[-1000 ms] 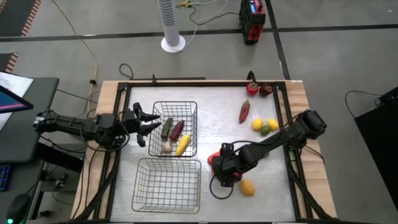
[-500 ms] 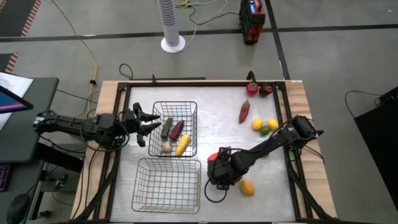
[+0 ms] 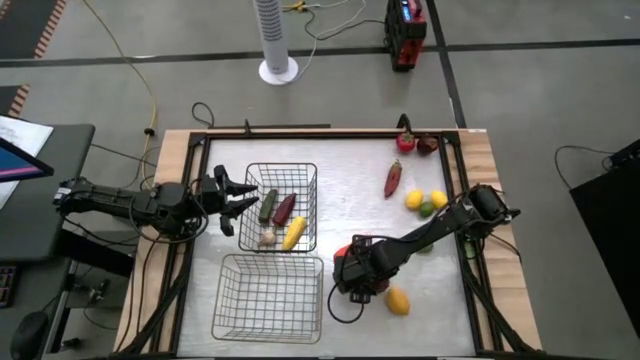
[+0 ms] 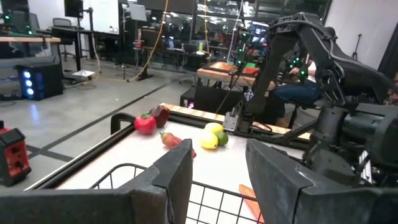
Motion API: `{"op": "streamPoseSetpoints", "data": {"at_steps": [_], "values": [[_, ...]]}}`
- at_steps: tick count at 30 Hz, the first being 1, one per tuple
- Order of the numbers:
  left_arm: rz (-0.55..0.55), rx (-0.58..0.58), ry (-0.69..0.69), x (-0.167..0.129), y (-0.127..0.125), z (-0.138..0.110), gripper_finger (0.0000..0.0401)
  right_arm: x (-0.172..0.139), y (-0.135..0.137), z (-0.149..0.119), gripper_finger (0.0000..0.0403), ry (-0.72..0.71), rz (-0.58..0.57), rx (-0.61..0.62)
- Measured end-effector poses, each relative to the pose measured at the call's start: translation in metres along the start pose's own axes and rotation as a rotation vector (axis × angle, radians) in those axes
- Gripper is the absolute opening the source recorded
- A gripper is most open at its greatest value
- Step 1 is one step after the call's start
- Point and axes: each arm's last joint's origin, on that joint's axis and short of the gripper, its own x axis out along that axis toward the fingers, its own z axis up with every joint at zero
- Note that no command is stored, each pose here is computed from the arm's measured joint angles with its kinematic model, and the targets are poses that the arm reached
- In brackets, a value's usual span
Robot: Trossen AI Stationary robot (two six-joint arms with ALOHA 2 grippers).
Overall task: Sort produce into baskets
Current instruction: Put the orange into the silver wire basket
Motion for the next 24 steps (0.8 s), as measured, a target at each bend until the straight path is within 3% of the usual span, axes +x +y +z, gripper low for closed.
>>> {"op": "streamPoseSetpoints", "data": {"at_steps": [19,24], "values": [[-0.003,-0.003,-0.007,0.0,0.0,0.001,0.0137,-0.088,-0.042,0.022,0.0335,-0.185,-0.027,-0.022],[-0.003,-0.003,-0.007,0.0,0.0,0.001,0.0137,-0.118,-0.042,0.035,0.0335,-0.381,0.059,-0.031]]}}
